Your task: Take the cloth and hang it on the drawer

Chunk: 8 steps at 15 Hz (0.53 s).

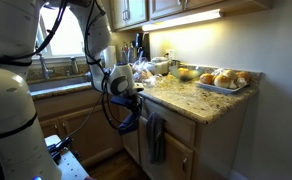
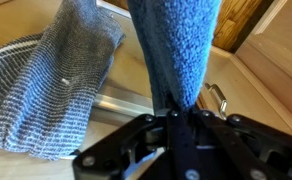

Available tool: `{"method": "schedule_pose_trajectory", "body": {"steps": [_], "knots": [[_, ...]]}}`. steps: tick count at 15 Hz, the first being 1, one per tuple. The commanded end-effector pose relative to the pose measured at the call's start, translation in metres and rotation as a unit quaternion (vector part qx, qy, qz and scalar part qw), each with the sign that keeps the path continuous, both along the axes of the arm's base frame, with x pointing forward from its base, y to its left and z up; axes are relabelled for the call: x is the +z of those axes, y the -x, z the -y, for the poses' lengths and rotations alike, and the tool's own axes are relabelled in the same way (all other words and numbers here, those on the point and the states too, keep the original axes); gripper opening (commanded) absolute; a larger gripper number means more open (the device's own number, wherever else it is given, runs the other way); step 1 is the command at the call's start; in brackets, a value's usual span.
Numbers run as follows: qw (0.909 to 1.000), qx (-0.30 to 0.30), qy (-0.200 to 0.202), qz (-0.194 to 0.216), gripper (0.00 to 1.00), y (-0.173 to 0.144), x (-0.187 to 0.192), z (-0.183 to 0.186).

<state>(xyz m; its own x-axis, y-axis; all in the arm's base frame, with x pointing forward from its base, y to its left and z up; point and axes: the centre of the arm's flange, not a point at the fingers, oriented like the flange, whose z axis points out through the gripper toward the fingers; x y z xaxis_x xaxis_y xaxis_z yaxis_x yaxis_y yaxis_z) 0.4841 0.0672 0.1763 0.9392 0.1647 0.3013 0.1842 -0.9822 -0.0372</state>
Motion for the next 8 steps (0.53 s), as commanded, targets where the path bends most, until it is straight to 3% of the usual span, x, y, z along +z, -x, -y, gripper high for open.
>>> {"method": "schedule_pose_trajectory", "body": {"steps": [1,8], "knots": [[0.9999,-0.006,-0.011,0.012,0.06,0.0196,0.012,0.0108],[0.9985,-0.02,-0.047,0.017,0.07,0.027,0.0083,0.0091]]}}
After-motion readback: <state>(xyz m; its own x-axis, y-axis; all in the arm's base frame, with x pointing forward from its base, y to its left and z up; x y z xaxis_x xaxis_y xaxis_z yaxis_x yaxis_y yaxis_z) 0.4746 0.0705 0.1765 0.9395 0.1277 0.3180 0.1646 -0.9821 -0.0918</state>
